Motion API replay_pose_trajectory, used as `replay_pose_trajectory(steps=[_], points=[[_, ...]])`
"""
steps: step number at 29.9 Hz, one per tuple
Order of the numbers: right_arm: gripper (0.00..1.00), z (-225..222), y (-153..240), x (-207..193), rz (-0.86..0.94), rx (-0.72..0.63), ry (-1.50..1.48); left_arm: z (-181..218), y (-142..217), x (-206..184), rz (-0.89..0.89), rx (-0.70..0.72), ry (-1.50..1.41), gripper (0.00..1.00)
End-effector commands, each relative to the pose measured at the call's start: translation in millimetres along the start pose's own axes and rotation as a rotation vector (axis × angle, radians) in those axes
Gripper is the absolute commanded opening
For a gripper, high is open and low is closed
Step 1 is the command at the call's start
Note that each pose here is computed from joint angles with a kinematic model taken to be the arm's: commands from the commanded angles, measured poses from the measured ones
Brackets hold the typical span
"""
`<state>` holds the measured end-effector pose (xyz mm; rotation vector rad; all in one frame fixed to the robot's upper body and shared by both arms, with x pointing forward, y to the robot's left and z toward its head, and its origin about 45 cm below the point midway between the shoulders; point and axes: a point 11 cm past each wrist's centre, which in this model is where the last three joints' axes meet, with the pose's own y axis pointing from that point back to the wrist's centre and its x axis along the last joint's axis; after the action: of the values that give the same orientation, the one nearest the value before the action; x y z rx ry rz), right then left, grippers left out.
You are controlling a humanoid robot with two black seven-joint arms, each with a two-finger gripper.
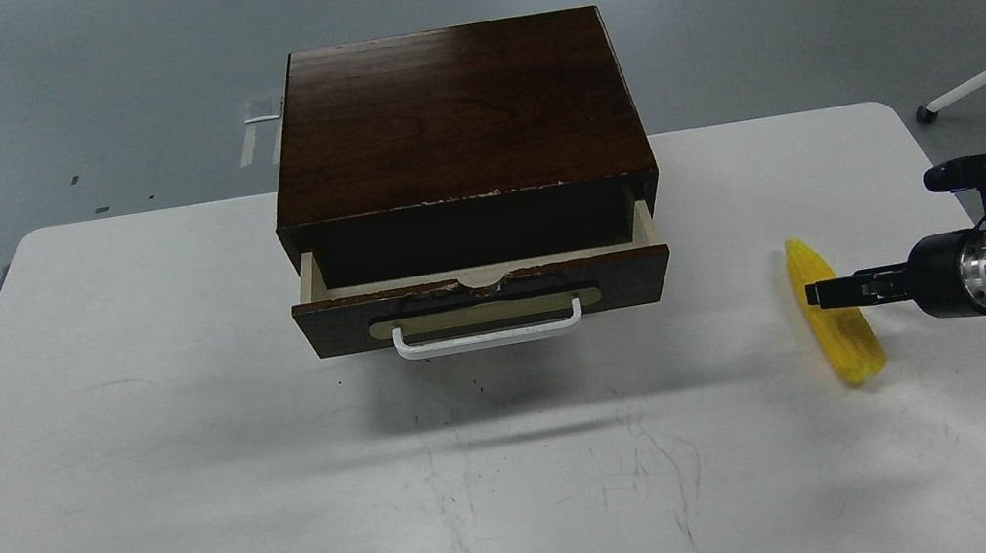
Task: Put corn in drawer with both arms
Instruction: 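Reach the right gripper to the yellow corn cob and grasp it, then lift the corn cob with the right gripper and carry it over the drawer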
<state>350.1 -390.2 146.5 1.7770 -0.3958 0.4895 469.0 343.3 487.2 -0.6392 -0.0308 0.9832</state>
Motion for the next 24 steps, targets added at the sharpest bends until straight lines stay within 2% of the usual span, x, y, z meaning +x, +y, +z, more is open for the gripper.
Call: replay_pose_trajectory(steps=[1,2,3,6,10,16,18,21,24], points=[[0.49,-4,-8,-7,-0.017,0.012,-0.002,1,-1,-1,-0.003,0.001,-0.001,0.98],[0.44,-6,-10,-8,-0.018,0.018,-0.003,1,-1,-1,-0.003,0.001,-0.001,0.98],[0.35,-9,-12,-8,-0.019,0.027,-0.002,1,-1,-1,-0.004,0.002,-0.002,0.98],[0.0,-11,-10,-4,-0.011,0.032,-0.004,0,0,0,-0.003,0.006,-0.004,0.98],[0.0,-12,-5,10,0.029,0.039,-0.013,1,0,0,-0.003,0.005,-0.006,0.98],[0.0,-30,64,119,0.307,0.1,-0.007,3,-1,-2,-0.007,0.005,-0.012,0.98],[0.0,-54,94,163,0.391,0.133,0.05,6,-1,0,-0.002,-0.003,-0.015,0.98],[0.0,-86,118,194,0.46,0.183,0.118,9,-1,0,-0.001,-0.009,-0.018,0.98],[0.0,-130,134,206,0.482,0.259,0.22,9,-1,1,0.004,-0.002,-0.023,0.98]])
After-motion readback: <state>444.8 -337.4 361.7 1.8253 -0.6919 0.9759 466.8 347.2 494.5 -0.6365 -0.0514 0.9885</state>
